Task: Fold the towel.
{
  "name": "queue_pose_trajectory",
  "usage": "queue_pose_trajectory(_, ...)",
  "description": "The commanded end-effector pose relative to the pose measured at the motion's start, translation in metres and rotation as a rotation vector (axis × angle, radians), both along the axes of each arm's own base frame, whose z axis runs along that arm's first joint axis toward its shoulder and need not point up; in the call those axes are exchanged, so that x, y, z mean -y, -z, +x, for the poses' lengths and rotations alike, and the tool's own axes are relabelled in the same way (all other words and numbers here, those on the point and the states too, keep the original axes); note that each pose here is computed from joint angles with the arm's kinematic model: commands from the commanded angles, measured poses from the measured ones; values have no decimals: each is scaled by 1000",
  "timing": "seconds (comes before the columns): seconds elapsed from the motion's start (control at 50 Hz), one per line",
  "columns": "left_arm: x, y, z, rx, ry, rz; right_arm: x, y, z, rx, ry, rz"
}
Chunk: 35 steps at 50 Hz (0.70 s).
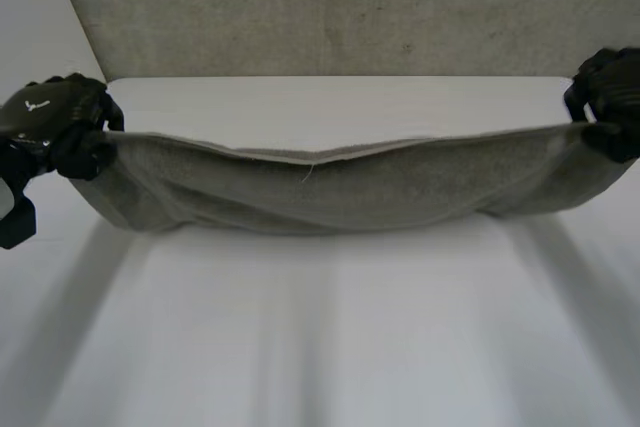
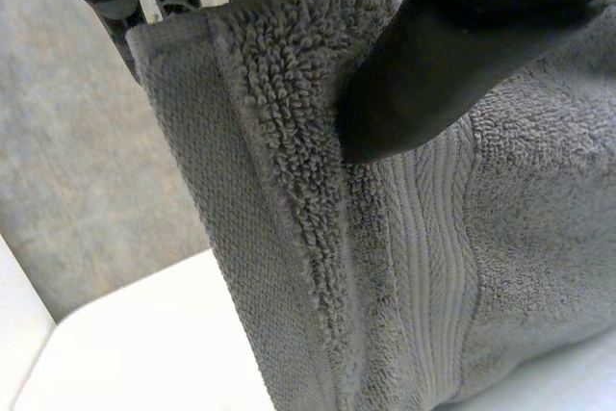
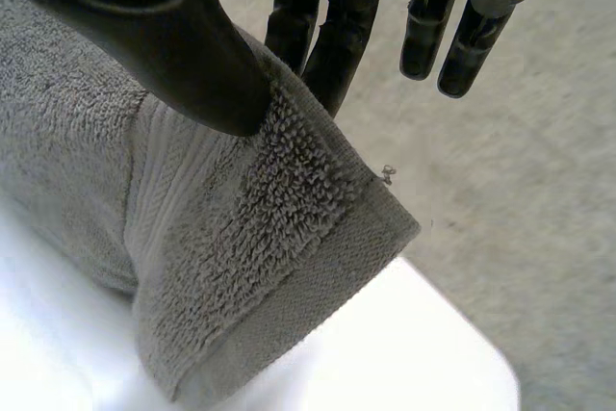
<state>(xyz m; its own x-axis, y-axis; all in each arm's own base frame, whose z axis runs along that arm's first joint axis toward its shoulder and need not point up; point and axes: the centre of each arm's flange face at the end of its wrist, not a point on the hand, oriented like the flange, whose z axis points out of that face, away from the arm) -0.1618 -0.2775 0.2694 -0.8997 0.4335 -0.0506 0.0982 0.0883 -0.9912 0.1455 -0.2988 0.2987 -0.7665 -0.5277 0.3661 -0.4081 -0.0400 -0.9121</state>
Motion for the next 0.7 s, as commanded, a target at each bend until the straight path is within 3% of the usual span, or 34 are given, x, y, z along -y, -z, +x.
queue_pose_trajectory(0.02,26,26,-3,-1,9,96,13,39,20,-104,-34,86)
queue_pose_trajectory(0.22,15,37,0,-6,7,177,-4,46,8,-193,-39,97)
queue_pose_trajectory(0.5,-11,1,9,-41,53,112,-22,6,-16,-115,-56,26)
queue_pose_trajectory(0.7,12,19,9,-44,56,169,-5,21,-18,-91,-66,66)
